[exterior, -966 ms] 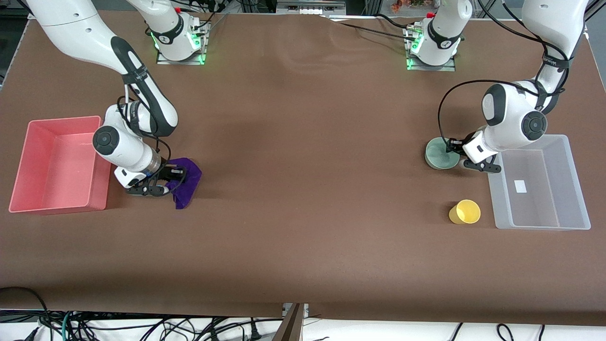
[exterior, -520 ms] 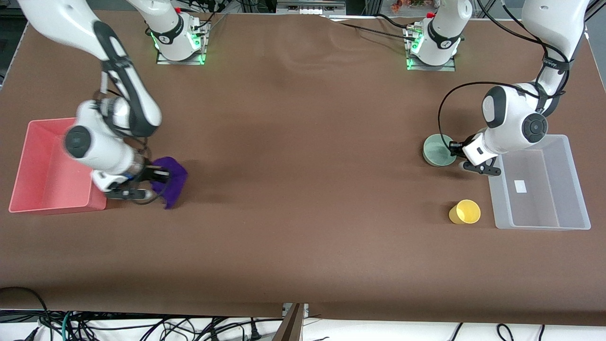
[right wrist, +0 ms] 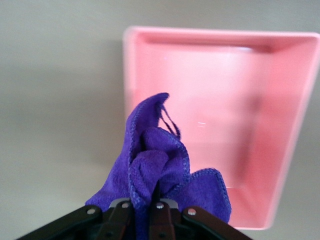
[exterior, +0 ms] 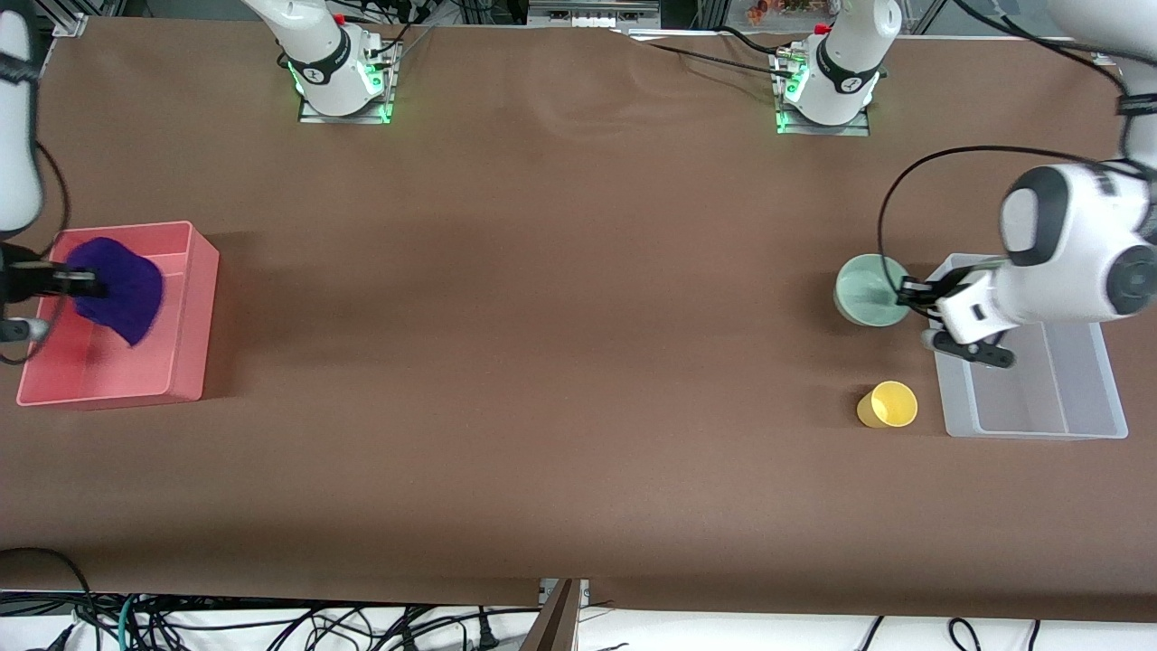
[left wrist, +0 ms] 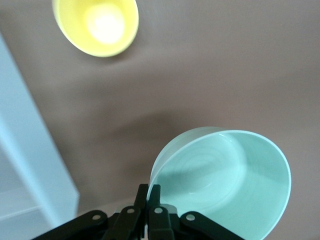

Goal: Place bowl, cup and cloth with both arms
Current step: 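Drop the cloth into the pink bin while the left gripper lowers the bowl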

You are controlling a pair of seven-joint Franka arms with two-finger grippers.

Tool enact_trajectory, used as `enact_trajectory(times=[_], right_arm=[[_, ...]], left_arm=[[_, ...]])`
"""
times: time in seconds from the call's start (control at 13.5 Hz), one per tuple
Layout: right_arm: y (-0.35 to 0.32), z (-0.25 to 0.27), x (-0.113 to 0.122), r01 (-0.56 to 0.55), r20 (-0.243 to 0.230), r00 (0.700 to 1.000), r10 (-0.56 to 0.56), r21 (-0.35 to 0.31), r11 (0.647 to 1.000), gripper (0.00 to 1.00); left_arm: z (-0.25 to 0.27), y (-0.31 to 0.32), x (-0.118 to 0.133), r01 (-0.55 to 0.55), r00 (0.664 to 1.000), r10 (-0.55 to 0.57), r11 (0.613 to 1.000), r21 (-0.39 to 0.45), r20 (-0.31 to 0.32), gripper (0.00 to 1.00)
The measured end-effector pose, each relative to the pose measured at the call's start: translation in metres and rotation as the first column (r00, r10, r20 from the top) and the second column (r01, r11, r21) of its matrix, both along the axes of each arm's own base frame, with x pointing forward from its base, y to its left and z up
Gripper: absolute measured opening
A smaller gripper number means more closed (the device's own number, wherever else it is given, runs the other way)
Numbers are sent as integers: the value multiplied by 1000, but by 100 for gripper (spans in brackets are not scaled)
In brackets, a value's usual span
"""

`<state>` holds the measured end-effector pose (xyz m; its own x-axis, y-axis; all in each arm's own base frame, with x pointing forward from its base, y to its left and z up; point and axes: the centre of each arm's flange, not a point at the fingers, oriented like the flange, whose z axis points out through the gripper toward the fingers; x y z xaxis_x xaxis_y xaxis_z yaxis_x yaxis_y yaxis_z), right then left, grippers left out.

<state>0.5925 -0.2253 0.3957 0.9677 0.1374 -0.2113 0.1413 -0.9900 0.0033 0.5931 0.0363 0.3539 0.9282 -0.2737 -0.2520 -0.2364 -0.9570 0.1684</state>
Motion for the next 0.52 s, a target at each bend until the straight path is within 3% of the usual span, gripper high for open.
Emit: enact_trajectory(times=[0.37, 0.52], right_arm=[[-53, -81, -4, -18, -17, 1000, 18, -3, 1000, 7], [-52, -104, -3, -12, -33, 999, 12, 7, 1000, 7]], left_arm=[[33, 76, 16, 174, 983, -180, 978, 113, 45, 3], [25, 124, 21, 226, 972, -231, 970, 94, 45, 3]])
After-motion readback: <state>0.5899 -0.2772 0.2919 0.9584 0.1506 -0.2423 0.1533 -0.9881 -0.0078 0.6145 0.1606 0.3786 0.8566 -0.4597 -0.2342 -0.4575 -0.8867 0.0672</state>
